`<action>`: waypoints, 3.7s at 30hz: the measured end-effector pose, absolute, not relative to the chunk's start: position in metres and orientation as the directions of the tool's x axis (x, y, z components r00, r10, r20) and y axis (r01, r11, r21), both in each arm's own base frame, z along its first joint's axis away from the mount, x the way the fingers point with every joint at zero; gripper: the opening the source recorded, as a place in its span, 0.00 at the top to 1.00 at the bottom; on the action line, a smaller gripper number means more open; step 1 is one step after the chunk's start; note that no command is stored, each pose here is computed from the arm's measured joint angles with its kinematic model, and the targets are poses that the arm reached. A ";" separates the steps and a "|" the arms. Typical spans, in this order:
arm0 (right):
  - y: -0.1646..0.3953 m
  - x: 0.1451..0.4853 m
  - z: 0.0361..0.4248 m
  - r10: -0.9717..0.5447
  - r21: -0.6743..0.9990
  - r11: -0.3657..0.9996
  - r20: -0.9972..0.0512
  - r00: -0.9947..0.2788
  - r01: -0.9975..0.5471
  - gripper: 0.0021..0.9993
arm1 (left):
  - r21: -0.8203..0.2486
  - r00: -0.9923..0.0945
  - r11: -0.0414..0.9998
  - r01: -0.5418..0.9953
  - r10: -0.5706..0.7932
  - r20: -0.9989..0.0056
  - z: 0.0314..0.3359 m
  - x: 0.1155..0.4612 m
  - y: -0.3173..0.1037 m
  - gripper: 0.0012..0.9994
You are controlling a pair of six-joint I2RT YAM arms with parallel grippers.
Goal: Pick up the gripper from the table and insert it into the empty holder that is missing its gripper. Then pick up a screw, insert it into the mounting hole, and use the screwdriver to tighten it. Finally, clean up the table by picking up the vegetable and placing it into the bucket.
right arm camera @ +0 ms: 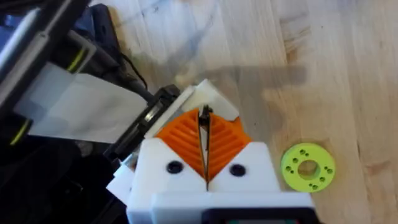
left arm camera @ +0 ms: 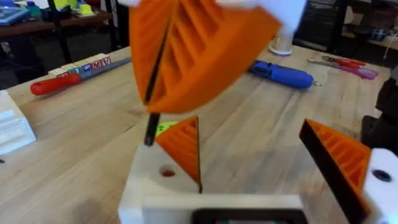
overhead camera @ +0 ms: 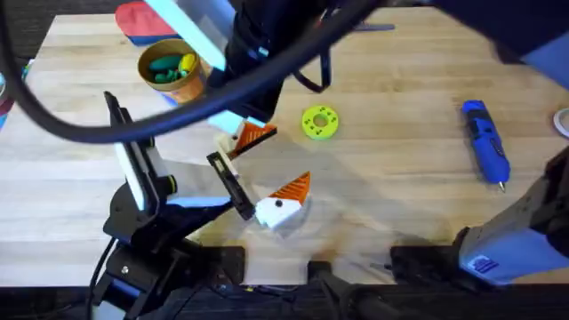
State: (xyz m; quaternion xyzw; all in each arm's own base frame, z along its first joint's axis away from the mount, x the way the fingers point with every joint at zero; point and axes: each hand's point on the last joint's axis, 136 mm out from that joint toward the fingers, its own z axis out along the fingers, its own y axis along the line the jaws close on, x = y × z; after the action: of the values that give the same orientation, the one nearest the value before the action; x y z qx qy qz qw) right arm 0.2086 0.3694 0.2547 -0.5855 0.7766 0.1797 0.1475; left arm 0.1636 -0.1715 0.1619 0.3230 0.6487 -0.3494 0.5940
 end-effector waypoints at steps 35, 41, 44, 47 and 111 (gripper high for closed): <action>0.363 0.209 0.236 -0.880 0.132 0.305 -0.339 -0.332 -0.943 1.00 | -0.069 -0.085 0.547 0.834 0.004 -0.996 0.162 0.164 -0.171 0.01; 0.363 0.209 0.234 -0.882 0.134 0.305 -0.334 -0.333 -0.943 1.00 | -0.070 -0.086 0.547 0.834 0.004 -0.996 0.162 0.164 -0.171 0.01; 0.363 0.209 0.234 -0.882 0.135 0.306 -0.332 -0.334 -0.943 1.00 | -0.069 -0.085 0.547 0.834 0.004 -0.996 0.162 0.164 -0.171 0.01; 0.363 0.208 0.233 -0.883 0.137 0.305 -0.330 -0.334 -0.942 1.00 | -0.069 -0.086 0.547 0.834 0.004 -0.996 0.162 0.164 -0.171 0.01; 0.302 0.251 0.275 -0.767 0.176 0.504 -0.359 -0.532 -0.846 0.01 | -0.070 -0.086 0.547 0.834 0.004 -0.996 0.162 0.164 -0.171 0.01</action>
State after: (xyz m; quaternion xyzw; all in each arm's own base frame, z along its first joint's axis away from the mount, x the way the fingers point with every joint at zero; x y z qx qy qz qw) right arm 0.2515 0.3025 0.2746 -0.4694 0.8590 0.1670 0.1177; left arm 0.1637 -0.1715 0.1619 0.3229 0.6488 -0.3494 0.5939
